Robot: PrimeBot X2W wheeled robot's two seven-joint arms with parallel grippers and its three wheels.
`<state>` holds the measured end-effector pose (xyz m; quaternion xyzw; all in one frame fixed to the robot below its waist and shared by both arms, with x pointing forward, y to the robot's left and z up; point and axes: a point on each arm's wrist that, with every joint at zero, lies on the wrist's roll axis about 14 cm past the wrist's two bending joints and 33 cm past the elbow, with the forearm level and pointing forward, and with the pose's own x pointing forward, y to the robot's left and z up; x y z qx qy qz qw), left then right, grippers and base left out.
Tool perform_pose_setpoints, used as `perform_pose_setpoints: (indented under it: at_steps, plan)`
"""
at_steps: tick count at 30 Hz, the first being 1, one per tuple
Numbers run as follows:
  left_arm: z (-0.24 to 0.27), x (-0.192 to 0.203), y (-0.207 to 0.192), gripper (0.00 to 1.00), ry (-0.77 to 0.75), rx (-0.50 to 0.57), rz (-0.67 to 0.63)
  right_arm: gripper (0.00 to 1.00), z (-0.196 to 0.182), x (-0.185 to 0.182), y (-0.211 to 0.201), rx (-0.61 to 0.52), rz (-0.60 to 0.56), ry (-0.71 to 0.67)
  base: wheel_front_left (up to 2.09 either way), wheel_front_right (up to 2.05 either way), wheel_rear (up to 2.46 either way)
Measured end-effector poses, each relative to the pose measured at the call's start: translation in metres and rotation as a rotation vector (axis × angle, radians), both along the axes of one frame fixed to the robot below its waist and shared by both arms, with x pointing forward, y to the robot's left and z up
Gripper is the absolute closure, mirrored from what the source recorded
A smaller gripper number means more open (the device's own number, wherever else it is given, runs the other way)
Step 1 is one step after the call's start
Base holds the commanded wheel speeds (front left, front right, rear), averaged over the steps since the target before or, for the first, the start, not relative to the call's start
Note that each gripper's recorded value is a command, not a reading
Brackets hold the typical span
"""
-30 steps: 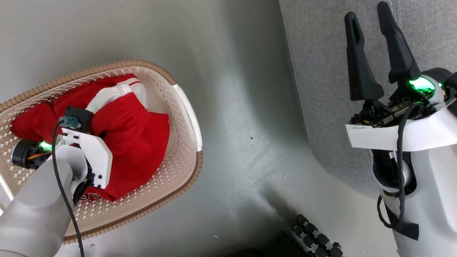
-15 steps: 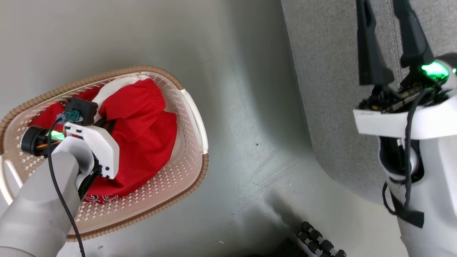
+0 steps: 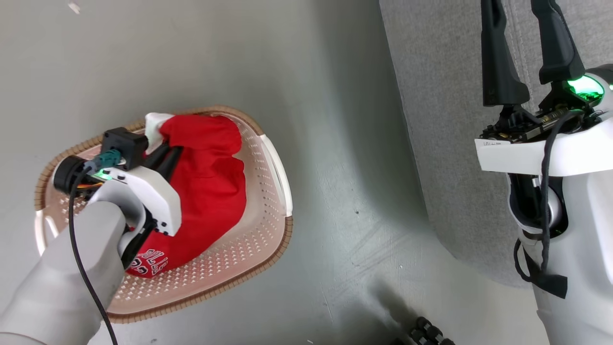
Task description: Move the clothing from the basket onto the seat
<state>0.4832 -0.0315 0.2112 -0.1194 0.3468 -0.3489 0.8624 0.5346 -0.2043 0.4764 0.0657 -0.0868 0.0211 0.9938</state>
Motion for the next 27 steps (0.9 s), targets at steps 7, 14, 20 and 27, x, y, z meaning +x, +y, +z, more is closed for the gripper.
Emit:
perform_pose_setpoints:
  at_steps: [7, 14, 20, 27]
  plan:
    - [0.035, 0.002, 0.005, 1.0, -0.062, -0.05, 0.03, 0.0, 0.018, -0.002, 0.006, 0.01, 0.012, -0.033, 0.0, 0.0, 0.0]
    - [0.072, 0.007, 0.01, 1.0, -0.126, -0.097, 0.055, 0.0, 0.035, -0.005, 0.011, 0.013, 0.024, -0.063, 0.0, 0.0, 0.0]
    - [0.112, 0.006, 0.013, 1.0, -0.191, -0.149, 0.075, 0.0, 0.056, -0.01, 0.017, 0.013, 0.037, -0.097, 0.0, 0.0, 0.0]
    - [0.161, 0.013, 0.029, 1.0, -0.309, -0.163, 0.096, 0.0, 0.069, -0.026, 0.028, 0.054, 0.064, -0.106, 0.0, 0.0, 0.0]
